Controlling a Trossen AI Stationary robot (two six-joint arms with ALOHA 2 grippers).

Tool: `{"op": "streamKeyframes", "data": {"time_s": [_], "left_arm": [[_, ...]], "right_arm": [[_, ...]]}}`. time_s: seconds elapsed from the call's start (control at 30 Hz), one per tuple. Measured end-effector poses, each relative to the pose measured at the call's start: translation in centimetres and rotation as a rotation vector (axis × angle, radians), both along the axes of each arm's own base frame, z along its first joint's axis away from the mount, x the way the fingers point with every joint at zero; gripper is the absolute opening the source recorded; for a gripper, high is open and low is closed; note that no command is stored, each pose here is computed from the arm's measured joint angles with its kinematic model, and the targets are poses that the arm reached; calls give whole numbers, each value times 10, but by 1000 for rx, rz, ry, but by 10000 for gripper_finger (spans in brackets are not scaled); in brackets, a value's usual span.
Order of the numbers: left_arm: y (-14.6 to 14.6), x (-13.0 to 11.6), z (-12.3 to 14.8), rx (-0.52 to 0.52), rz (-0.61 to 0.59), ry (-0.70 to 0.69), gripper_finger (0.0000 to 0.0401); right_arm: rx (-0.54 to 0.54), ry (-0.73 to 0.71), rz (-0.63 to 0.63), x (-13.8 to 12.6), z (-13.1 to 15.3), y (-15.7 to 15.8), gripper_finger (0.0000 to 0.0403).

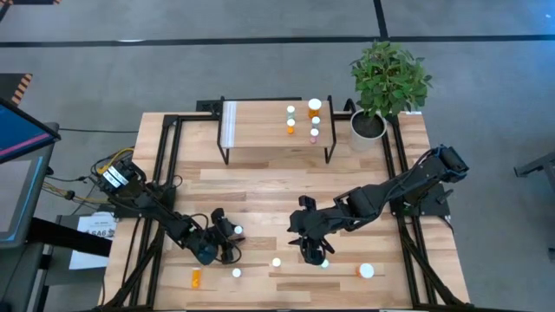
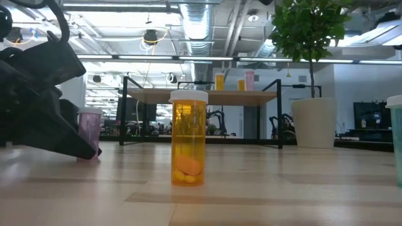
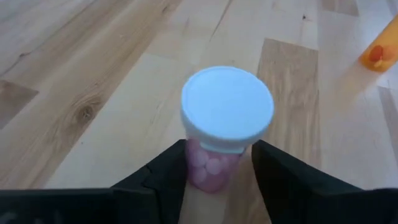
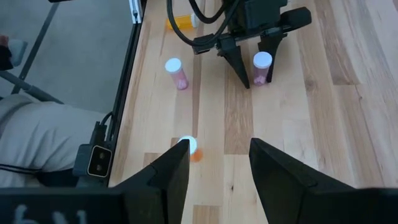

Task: Pick and place medicine bottles onto shelf by color
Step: Put the top small purple pill bottle on the shelf

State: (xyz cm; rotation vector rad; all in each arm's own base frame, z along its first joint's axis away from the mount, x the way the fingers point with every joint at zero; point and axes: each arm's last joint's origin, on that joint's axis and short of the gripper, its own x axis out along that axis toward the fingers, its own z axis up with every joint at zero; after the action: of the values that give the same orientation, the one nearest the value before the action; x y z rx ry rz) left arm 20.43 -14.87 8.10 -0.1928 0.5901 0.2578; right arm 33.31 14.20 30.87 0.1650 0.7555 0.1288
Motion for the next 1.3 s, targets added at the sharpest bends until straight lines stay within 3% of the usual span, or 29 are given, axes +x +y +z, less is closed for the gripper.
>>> {"op": "streamKeyframes", "data": {"time_s": [0.4, 0.77, 1.3], "left_arm": [[-1, 1, 7, -40, -9, -18, 103], [13, 12, 60, -144, -64, -132, 96], [27, 61, 131, -49, -162, -136, 96]], "right_arm": [[0, 0, -1, 0, 0, 0, 187], [1, -20, 2, 2, 1, -1, 187], [0, -101, -6, 11, 7, -10, 212]]}}
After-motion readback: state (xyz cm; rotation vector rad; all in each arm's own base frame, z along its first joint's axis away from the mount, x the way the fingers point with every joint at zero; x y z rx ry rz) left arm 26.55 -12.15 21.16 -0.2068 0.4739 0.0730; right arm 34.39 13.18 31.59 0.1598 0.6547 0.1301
